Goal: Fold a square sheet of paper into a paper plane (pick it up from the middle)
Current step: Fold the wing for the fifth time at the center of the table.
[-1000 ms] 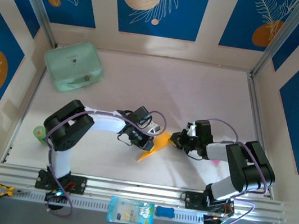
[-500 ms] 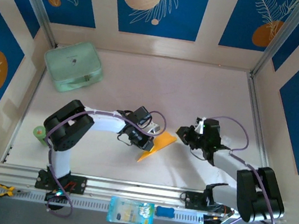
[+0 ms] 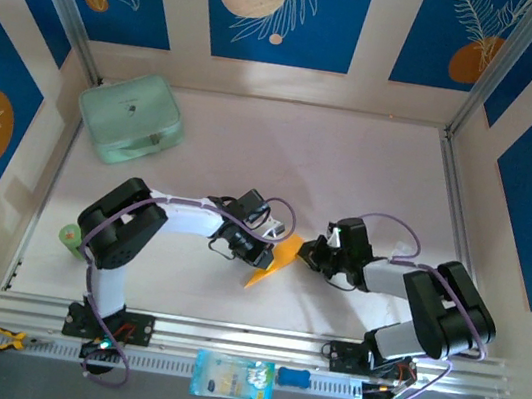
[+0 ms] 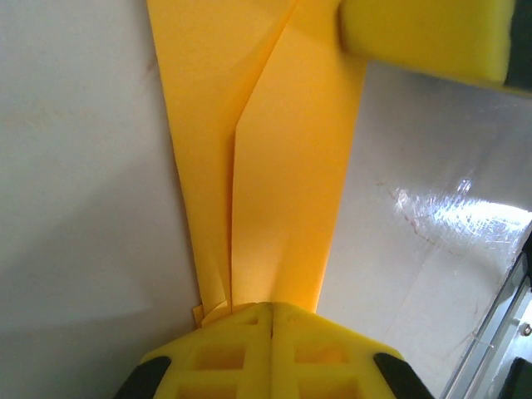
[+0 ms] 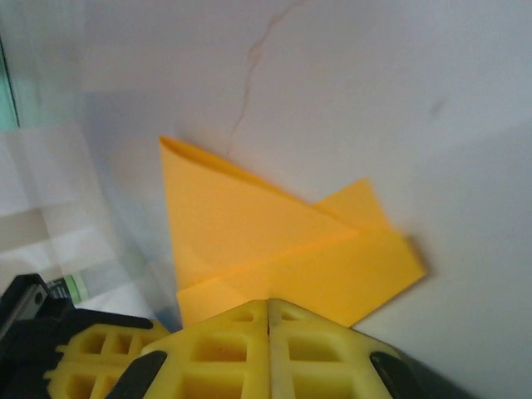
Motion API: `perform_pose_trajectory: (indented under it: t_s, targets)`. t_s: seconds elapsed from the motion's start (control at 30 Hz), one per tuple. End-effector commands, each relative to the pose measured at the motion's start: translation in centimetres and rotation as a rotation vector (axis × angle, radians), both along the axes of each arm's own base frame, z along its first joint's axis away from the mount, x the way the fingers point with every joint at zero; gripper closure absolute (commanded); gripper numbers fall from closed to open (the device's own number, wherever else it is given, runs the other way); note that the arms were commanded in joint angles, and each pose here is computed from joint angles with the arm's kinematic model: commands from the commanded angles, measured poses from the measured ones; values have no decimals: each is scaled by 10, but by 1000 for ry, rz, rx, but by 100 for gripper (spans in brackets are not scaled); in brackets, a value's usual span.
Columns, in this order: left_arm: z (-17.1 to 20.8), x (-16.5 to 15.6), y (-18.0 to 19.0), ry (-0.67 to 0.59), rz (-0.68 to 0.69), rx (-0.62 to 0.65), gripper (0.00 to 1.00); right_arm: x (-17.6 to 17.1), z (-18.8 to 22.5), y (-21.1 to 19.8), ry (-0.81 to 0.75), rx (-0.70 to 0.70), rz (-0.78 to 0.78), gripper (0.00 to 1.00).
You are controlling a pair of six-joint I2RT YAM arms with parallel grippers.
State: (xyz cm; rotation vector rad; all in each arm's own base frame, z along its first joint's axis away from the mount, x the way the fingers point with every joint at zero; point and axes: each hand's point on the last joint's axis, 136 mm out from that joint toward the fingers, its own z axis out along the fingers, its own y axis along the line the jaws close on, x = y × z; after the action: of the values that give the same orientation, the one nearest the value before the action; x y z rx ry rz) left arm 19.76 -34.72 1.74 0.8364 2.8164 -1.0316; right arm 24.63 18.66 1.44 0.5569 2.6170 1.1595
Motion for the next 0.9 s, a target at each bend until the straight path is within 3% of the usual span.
perform_pose_trajectory:
  t_s: [0.0,0.27,0.4,0.5,0.73,0.87]
  targets:
    - [-37,-30,41,109,12,187,100,4,-3,-9,6,-7,-10,93]
    - [-10,-25,29,75,2,118,100,-3,-8,-13,29,-8,-11,94]
    - [31,-9,11,-57,-37,113,90,-5,-13,-10,45,-6,14,94]
    - [50,-5,-5,-71,-56,53,88,-6,-15,-11,54,-8,14,94]
    - [38,-16,-27,-28,-134,45,90,-7,-14,-11,55,-6,9,95]
    - [18,-15,-20,-22,-142,113,91,-10,-15,-11,64,-9,14,95]
